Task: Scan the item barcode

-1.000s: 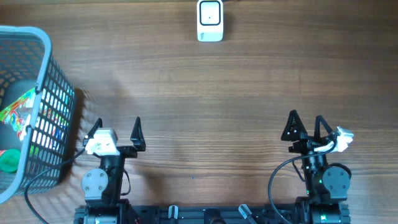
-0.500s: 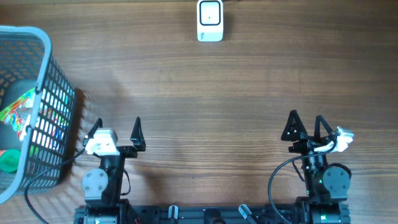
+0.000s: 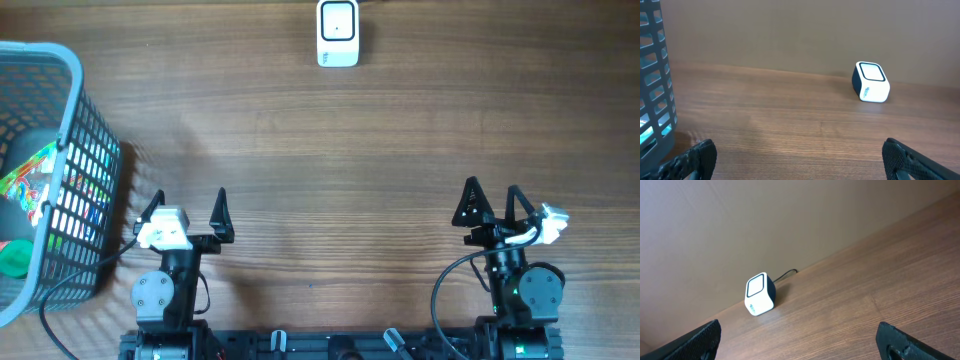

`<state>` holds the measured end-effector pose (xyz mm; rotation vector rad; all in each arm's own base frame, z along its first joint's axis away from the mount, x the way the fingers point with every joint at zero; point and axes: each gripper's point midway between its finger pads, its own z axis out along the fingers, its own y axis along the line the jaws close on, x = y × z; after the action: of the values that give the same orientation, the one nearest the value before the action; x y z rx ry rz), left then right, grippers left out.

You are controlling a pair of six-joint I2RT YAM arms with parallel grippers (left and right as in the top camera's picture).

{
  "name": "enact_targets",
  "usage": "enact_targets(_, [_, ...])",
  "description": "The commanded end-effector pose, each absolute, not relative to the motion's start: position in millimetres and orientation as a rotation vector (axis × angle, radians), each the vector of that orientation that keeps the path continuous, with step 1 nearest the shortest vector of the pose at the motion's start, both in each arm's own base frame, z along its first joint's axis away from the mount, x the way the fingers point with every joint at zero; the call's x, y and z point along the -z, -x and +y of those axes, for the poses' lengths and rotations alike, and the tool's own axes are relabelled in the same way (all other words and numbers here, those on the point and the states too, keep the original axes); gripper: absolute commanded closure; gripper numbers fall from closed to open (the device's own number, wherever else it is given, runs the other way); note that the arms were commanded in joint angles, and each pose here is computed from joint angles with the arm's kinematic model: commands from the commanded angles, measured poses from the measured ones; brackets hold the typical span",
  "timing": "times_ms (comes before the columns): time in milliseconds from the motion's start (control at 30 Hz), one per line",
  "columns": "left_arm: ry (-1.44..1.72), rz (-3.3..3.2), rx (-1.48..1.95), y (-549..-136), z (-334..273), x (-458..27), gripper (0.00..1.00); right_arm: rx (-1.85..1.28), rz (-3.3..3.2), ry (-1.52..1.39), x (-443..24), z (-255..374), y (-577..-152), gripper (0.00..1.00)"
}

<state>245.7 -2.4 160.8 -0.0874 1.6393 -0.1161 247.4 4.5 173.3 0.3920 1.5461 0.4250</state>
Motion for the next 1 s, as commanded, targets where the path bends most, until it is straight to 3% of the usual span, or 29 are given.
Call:
enact_targets(0, [0.094, 1.644, 0.126, -246.2, -2.4, -156.8, 0.0, -0.421, 1.529, -0.404, -176.0, 2.5, -247.0, 0.0])
enact_targets(533, [0.092, 1.64, 0.128, -246.3, -2.8, -157.7, 0.0, -0.421, 1.529, -0.404, -176.0, 2.5, -247.0, 0.0])
enact_targets(833, [0.134, 1.709, 0.358, -244.4, -25.7, -155.5, 0.0, -0.421, 1.529, -0.404, -176.0, 2.5, -247.0, 0.0])
enact_targets(967, [0.155, 1.744, 0.388, -244.5, -27.7, -177.6, 0.0, -0.421, 1.529, -0.404, -176.0, 2.5, -247.0, 0.0])
